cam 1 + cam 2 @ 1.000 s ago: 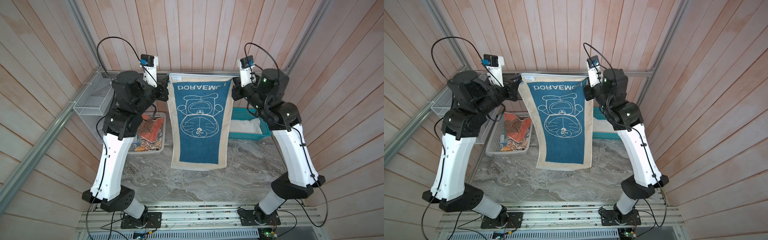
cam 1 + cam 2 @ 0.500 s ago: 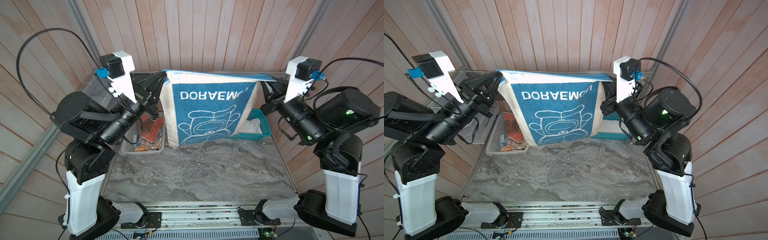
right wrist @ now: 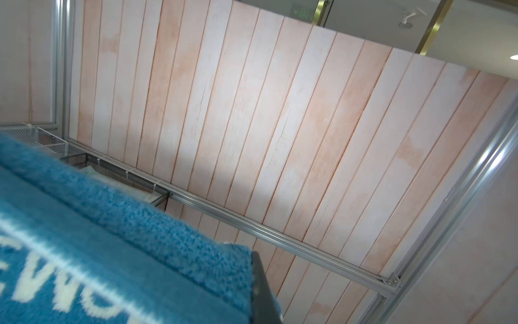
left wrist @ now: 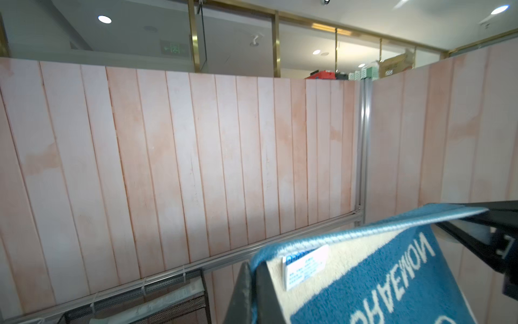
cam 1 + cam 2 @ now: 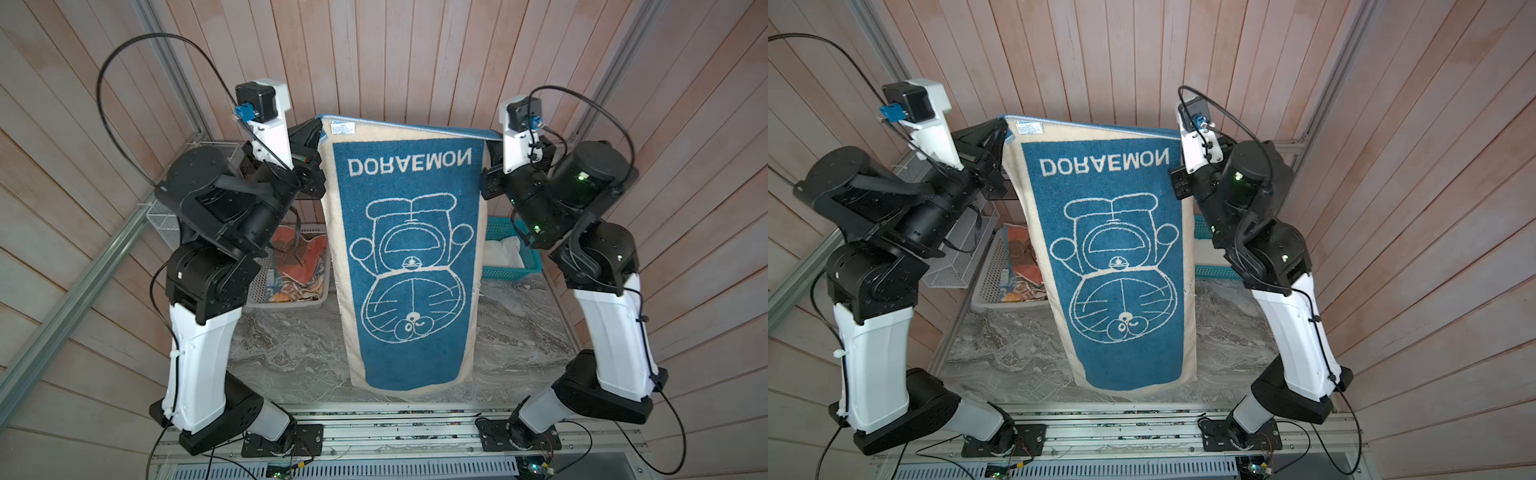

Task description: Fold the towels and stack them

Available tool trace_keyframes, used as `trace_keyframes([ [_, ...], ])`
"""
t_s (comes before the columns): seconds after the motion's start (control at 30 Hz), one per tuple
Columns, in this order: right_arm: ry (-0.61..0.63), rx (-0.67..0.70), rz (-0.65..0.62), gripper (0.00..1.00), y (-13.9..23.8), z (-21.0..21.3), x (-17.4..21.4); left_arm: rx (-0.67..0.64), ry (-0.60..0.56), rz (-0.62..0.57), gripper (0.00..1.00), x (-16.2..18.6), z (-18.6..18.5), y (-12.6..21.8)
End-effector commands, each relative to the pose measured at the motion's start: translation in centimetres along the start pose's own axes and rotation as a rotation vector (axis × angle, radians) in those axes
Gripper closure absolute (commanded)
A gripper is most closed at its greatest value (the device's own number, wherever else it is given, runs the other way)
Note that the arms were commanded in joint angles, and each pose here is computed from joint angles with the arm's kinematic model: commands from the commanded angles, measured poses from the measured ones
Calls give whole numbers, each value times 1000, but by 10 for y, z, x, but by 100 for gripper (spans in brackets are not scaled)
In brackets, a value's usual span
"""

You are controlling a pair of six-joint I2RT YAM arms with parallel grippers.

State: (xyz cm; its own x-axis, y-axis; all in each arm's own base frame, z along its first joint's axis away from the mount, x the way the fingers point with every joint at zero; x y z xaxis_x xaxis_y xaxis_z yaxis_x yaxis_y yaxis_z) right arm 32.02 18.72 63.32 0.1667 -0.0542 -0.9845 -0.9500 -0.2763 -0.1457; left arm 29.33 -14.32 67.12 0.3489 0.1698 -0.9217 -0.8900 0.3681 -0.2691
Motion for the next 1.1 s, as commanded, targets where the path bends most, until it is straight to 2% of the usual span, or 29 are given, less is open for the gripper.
trace_keyframes([
  [0.0,-64,106,73,100,-40,-42,37,-169,-19,137,100,53,38,-29],
  [0.27,-61,-26,373,100,-142,-19,207,-137,27,387,100,223,57,-100],
  [0.4,-66,-57,492,100,-168,-9,273,-88,78,462,100,286,59,-119],
  [0.5,-65,-54,562,100,-176,-5,308,-45,110,510,100,321,53,-126],
  [0.73,-86,-84,676,100,-160,5,351,25,187,594,100,373,27,-107],
  [0.83,-89,-95,722,100,-140,9,366,51,221,636,100,392,14,-85],
  [1.07,-137,-135,835,100,-63,40,417,124,353,802,100,453,-50,-9],
])
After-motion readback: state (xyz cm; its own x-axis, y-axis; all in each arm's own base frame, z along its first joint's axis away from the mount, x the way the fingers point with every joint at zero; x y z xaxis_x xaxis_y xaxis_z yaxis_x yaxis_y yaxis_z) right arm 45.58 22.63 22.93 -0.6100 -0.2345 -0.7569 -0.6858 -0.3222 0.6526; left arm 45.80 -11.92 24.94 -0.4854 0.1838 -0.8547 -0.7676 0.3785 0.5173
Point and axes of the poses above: each gripper's point midway between its finger pads, its own y axis back along the fingers, its own z axis along the line the jaws close on, x = y × z, the point moved 2 cm from there along y, back along the fingers, and after that the axes turned 12 degrees about -y, right-handed, at the moved point
